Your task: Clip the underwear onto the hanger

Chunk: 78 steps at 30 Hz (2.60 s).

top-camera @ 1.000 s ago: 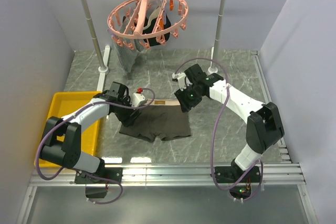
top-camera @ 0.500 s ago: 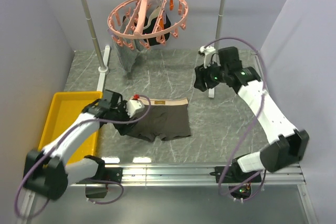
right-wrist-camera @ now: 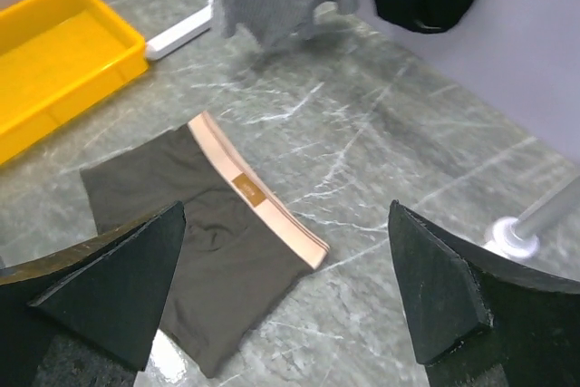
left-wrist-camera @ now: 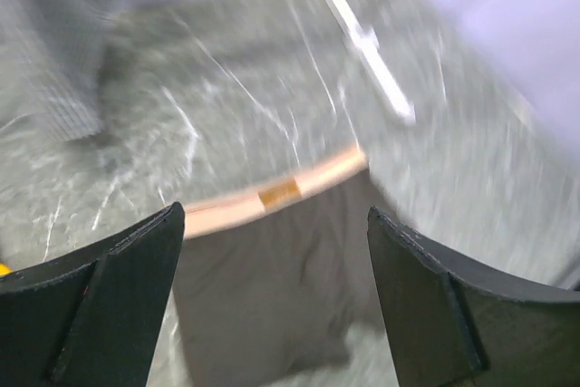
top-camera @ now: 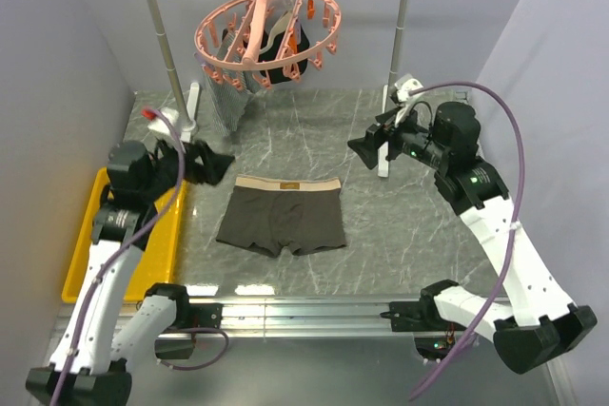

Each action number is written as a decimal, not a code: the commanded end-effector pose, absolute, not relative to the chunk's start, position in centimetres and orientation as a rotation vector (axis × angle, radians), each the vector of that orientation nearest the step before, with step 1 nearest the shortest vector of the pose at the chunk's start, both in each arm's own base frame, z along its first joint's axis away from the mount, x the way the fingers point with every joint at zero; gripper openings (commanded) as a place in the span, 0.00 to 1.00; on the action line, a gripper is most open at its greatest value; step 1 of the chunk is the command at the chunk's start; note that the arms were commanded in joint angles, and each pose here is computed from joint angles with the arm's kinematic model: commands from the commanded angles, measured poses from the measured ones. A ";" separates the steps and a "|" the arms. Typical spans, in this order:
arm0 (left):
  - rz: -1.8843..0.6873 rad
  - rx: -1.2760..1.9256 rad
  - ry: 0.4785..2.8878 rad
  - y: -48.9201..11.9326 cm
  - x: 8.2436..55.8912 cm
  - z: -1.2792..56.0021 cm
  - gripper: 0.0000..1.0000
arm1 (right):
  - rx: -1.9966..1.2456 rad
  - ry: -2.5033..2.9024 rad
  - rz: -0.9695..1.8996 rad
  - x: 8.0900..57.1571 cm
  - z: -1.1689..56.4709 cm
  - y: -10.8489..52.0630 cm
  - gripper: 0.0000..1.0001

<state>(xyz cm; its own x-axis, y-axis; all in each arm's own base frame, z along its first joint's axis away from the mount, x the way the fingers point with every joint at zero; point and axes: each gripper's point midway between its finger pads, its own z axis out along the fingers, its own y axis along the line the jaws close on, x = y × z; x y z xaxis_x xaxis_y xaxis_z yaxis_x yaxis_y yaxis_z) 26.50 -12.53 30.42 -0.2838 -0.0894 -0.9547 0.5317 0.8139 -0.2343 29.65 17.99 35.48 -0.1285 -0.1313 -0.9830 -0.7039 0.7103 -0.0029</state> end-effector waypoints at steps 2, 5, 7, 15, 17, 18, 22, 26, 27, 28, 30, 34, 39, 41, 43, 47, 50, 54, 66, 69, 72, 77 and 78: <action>-0.696 -0.033 1.590 -10.1 31.3 38.6 0.86 | -0.813 1.556 0.610 30.1 35.9 20.5 1.00; -0.632 -0.177 1.545 -7.0 34.4 41.5 0.84 | -0.809 1.541 0.676 30.3 34.7 22.5 1.00; -0.576 -0.205 1.498 -5.1 35.7 44.3 0.81 | -0.823 1.517 0.691 30.1 34.2 23.9 0.99; -0.484 -0.214 1.503 -1.5 41.5 45.2 0.67 | -0.790 1.336 0.665 30.8 34.5 30.9 0.91; -0.502 -0.182 1.524 -1.9 42.3 44.6 0.65 | -0.769 1.276 0.668 31.0 36.3 32.3 0.88; -0.506 -0.174 1.530 -1.9 42.6 44.4 0.63 | -0.753 1.284 0.652 31.8 35.9 33.0 0.84; -0.552 -0.134 1.529 -2.6 43.8 44.0 0.59 | -0.747 1.202 0.693 31.5 37.9 36.8 0.79; -0.584 -0.109 1.509 -3.1 44.4 44.2 0.58 | -0.769 1.182 0.719 31.8 37.5 39.6 0.71; -0.588 -0.109 1.511 -3.1 44.6 44.1 0.57 | -0.769 1.176 0.720 31.8 37.5 40.0 0.69; -0.592 -0.110 1.519 -3.1 44.8 43.7 0.57 | -0.767 1.160 0.716 31.9 37.8 40.3 0.67; -0.613 -0.086 1.508 -3.5 45.2 43.9 0.55 | -0.784 1.159 0.722 31.8 37.2 41.5 0.64; -0.651 -0.108 1.546 -3.6 46.8 42.3 0.54 | -0.801 1.123 0.715 31.8 37.4 42.9 0.63; -0.681 -0.105 1.550 -3.8 47.9 41.9 0.53 | -0.789 1.110 0.702 32.6 37.6 44.0 0.59; -0.688 -0.103 1.561 -3.8 48.4 41.3 0.52 | -0.793 1.112 0.701 32.9 37.4 44.3 0.59; -0.704 -0.096 1.566 -4.0 48.6 41.1 0.51 | -0.792 1.110 0.704 32.9 37.5 44.5 0.58; -0.724 -0.083 1.571 -4.4 48.9 40.7 0.49 | -0.805 1.115 0.707 33.0 37.1 44.9 0.58; -0.727 -0.082 1.572 -4.4 49.2 40.5 0.48 | -0.811 1.114 0.703 33.0 36.9 44.9 0.58; -0.737 -0.085 1.574 -4.4 49.7 40.3 0.46 | -0.825 1.109 0.708 32.8 36.9 45.0 0.58; -0.790 -0.057 1.578 -5.7 51.0 40.2 0.23 | -0.865 1.101 0.755 31.3 37.7 44.7 0.58; -0.788 -0.024 1.586 -6.6 50.2 40.4 0.08 | -0.857 1.098 0.747 31.4 38.1 44.6 0.57; -0.796 -0.018 1.598 -6.8 49.1 40.7 0.01 | -0.843 1.092 0.743 31.7 38.7 44.7 0.55; -0.832 -0.018 1.610 -7.9 47.1 41.3 0.00 | -0.824 1.085 0.745 32.5 39.6 45.3 0.48; -0.838 -0.013 1.603 -8.2 46.5 41.7 0.00 | -0.814 1.075 0.747 32.6 40.3 45.4 0.47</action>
<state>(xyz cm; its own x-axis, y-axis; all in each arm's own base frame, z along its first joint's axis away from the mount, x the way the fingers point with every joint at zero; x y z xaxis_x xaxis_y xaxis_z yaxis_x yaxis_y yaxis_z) 49.56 -6.97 37.31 -0.2968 -0.4646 -0.8343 0.3629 0.7533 -0.5485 32.34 45.20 35.69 0.2412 0.0416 -0.9696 -0.8596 0.4729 -0.1935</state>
